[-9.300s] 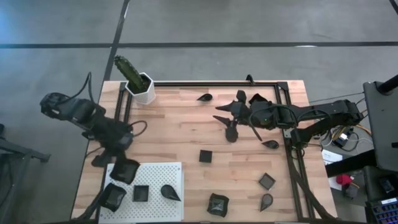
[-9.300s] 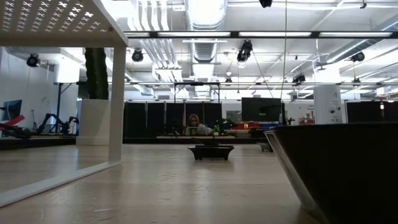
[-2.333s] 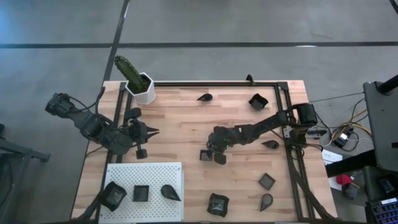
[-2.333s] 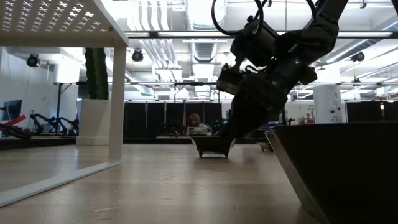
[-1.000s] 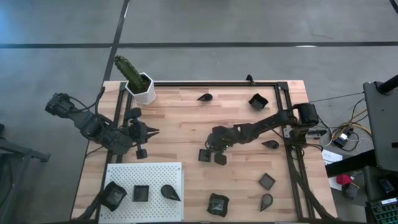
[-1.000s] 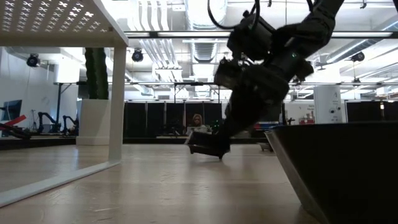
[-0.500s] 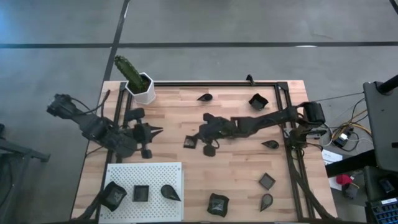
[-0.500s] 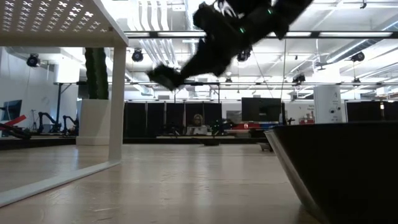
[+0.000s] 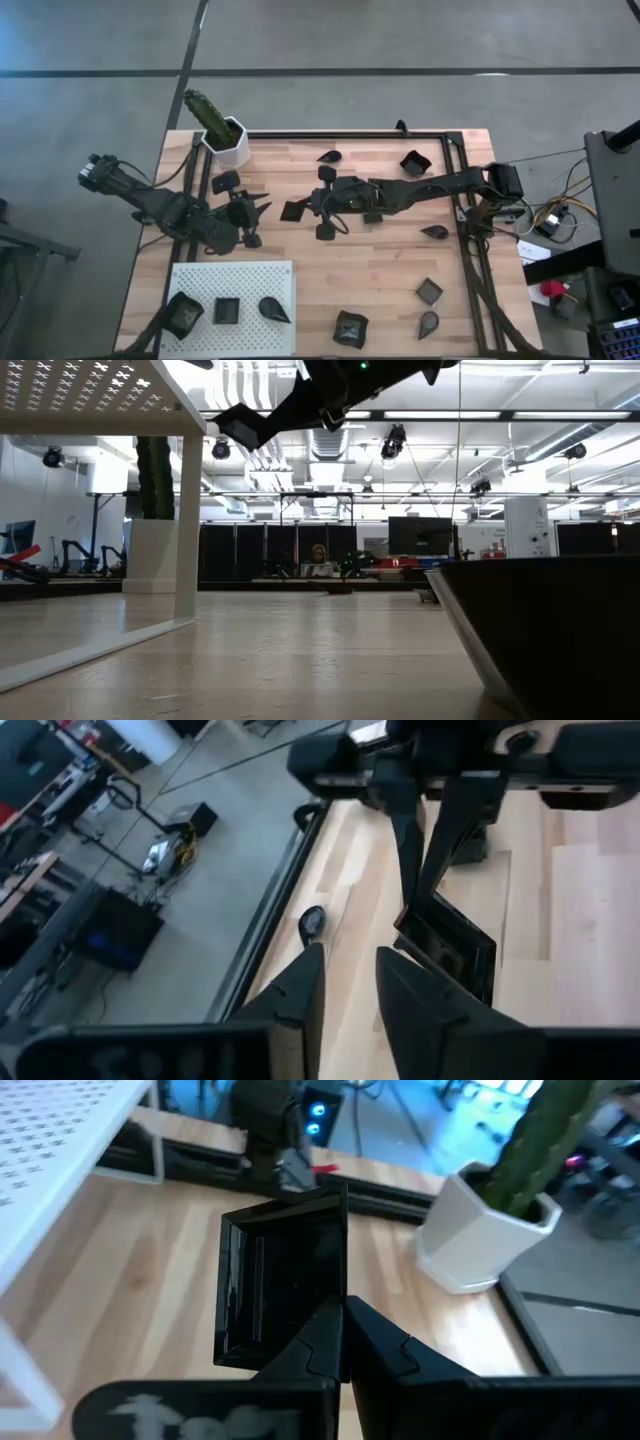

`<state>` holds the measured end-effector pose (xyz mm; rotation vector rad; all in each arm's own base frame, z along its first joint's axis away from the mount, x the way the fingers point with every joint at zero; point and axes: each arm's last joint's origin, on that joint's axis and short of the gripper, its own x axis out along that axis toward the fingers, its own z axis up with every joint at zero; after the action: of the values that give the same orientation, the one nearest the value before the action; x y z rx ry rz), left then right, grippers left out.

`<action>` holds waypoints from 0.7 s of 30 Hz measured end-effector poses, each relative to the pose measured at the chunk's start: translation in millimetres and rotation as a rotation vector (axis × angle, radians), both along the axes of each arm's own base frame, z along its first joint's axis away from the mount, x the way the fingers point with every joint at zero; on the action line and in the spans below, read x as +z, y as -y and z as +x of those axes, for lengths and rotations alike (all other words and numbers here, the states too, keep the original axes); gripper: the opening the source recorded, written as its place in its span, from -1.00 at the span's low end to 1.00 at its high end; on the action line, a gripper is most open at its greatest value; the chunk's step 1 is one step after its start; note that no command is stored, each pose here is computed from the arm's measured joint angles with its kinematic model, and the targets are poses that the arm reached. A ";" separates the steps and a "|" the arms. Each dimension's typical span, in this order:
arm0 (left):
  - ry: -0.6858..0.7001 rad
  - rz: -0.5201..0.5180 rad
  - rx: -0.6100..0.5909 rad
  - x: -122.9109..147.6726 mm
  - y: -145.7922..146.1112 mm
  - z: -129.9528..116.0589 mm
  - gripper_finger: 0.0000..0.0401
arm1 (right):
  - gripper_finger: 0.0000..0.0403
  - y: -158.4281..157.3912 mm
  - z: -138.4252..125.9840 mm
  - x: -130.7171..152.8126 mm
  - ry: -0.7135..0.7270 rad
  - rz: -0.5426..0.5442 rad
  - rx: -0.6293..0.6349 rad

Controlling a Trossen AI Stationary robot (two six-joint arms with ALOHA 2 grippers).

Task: Pick & Place Mini shaped plates
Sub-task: Stack the square plate on top of the other square plate on the shelf

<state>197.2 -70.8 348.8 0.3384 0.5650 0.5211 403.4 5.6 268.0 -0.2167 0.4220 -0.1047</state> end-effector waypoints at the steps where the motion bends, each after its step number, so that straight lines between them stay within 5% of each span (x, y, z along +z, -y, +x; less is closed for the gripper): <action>1: 0.002 -0.006 0.011 -1.3 -0.4 2.4 -0.51 | -0.96 0.5 0.3 1.3 0.007 -0.009 -0.017; 8: 0.028 -0.004 0.073 -7.2 -2.3 18.9 -0.47 | -0.96 5.3 1.4 7.7 0.048 -0.073 -0.152; 21: 0.042 -0.036 0.174 -20.0 -9.8 38.4 -0.47 | -0.96 5.1 3.4 13.7 0.107 -0.096 -0.150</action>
<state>235.6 -61.0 328.8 0.2442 0.5654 0.6833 406.8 0.5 281.7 -0.2726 0.3263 -0.2832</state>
